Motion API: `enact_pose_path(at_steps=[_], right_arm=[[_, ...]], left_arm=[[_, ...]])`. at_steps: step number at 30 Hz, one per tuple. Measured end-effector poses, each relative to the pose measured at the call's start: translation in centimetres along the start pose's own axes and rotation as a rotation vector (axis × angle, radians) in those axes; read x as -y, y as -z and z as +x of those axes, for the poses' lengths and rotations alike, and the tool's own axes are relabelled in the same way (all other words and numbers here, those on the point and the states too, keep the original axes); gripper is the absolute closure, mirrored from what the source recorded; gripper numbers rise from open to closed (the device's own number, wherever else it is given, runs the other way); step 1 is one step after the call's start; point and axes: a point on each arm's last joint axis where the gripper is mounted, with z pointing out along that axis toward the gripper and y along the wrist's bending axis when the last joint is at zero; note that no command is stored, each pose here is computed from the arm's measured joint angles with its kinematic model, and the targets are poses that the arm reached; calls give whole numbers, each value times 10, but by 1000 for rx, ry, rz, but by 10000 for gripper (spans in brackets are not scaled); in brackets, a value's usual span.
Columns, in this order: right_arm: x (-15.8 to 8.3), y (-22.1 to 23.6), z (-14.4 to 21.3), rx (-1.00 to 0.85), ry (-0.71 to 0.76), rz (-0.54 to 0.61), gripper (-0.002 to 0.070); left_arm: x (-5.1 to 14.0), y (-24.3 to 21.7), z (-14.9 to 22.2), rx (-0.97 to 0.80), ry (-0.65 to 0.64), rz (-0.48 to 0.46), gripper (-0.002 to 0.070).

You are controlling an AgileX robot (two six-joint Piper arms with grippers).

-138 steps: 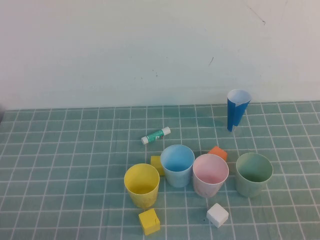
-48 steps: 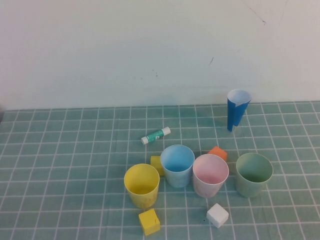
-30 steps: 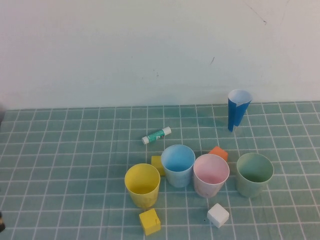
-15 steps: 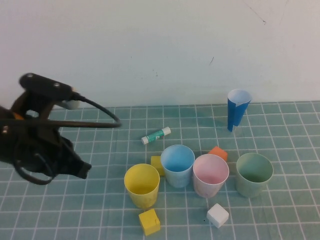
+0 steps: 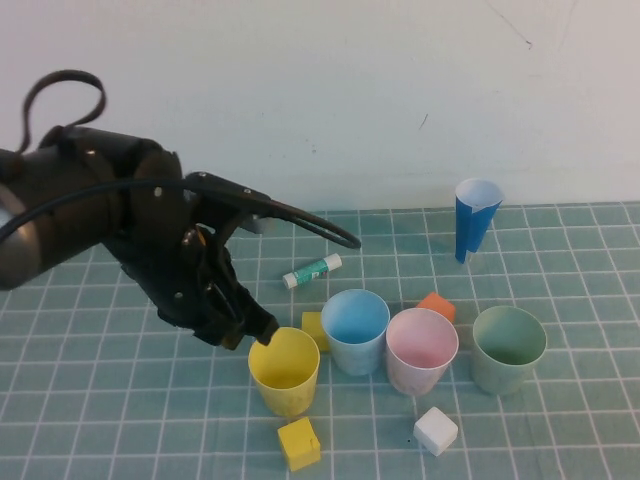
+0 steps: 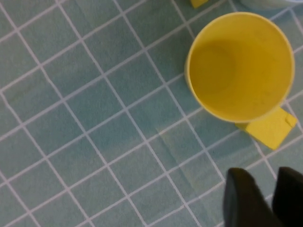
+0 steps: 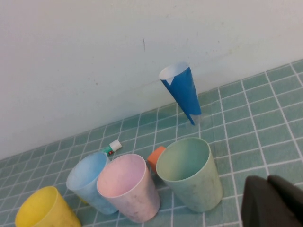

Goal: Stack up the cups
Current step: Pick up the yellow cup, then place the yellow cup on the blue cup

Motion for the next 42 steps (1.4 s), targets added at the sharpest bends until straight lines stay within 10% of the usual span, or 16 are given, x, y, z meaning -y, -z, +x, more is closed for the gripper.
enact_pose_path(at_steps=[5,9,20,28,42], right_arm=[[0,0,0,-3,0,-1,678],[0,0,1,-10,0,-4,678],[-1,0,2,-18,0,-6,678],[-1,0,2,-20,0,-7,678],[-1,0,2,-20,16,-7,678]], left_arm=[[-3,-38,-15,-37,67,0,243],[-6,-64,-26,-44,121,-5,165],[-10,-123,-26,-146,155,-13,306],[-12,-130,-27,-143,131,-24,638],[-7,-3,-39,157,98,-55,670]])
